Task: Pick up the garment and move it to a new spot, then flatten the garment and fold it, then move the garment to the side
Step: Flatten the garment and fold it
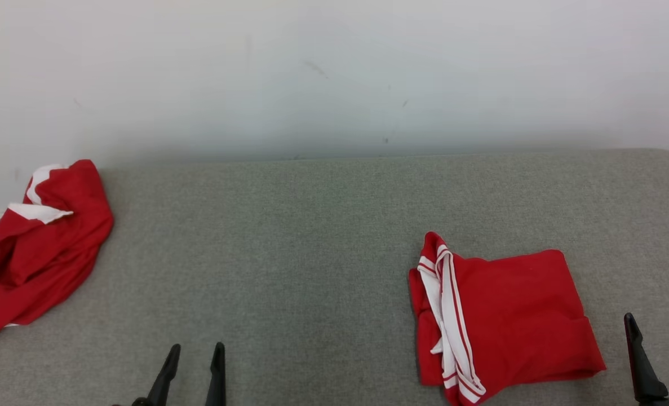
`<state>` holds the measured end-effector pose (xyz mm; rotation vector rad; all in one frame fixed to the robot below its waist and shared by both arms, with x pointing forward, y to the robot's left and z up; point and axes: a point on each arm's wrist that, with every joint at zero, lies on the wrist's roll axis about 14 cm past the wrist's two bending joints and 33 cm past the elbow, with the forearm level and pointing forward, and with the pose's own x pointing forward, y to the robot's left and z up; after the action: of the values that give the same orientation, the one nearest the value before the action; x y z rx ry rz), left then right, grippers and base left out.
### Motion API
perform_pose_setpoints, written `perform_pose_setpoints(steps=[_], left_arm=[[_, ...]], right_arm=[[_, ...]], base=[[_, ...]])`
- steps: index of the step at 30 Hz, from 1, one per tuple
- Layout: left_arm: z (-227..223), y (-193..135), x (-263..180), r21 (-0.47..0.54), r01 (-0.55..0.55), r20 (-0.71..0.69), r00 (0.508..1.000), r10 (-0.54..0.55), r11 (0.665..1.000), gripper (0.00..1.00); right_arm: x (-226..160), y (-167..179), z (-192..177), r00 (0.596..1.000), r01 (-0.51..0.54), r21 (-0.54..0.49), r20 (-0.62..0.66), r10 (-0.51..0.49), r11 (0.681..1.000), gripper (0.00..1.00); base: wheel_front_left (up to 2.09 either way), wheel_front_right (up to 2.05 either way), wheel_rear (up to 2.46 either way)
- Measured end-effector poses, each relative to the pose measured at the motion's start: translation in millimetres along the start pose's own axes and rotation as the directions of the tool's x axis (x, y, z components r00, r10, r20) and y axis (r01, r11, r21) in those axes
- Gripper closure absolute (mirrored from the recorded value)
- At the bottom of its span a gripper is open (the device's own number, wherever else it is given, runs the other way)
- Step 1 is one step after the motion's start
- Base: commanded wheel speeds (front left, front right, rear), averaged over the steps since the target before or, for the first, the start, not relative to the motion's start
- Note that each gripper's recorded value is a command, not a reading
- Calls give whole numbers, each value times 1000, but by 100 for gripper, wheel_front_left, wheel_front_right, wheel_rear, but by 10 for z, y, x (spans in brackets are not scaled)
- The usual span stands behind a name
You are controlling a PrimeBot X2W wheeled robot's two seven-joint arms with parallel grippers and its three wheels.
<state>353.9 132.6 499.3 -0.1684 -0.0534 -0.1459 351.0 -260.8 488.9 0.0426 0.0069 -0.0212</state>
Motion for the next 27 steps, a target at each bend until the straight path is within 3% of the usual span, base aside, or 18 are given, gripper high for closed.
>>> perform_pose_setpoints(steps=[1, 3, 11, 18, 27], left_arm=[[-4, -3, 2, 0, 1, -1, 1000, -1, 1000, 0], [-18, -4, 9, -2, 4, -5, 1000, -4, 1000, 0], [-85, 19, 144, -3, 10, -21, 1000, -10, 1000, 0], [-187, 109, 296, -8, -3, -45, 999, 3, 1000, 0], [-319, 304, 281, -8, -59, -85, 995, 58, 998, 0]], right_arm=[[9, 22, 2, 1000, -4, -2, 2, 4, 1000, 58], [67, 109, 48, 999, -28, -8, 18, 28, 1000, 100], [527, 735, 42, 983, -185, -17, 13, 185, 983, 100], [898, 1247, -440, 940, -311, -45, -161, 300, 949, 100], [1078, 1872, -803, 869, -443, -12, -251, 427, 896, 100]], base=[[0, 0, 0], [0, 0, 0], [0, 0, 0], [0, 0, 0], [0, 0, 0]])
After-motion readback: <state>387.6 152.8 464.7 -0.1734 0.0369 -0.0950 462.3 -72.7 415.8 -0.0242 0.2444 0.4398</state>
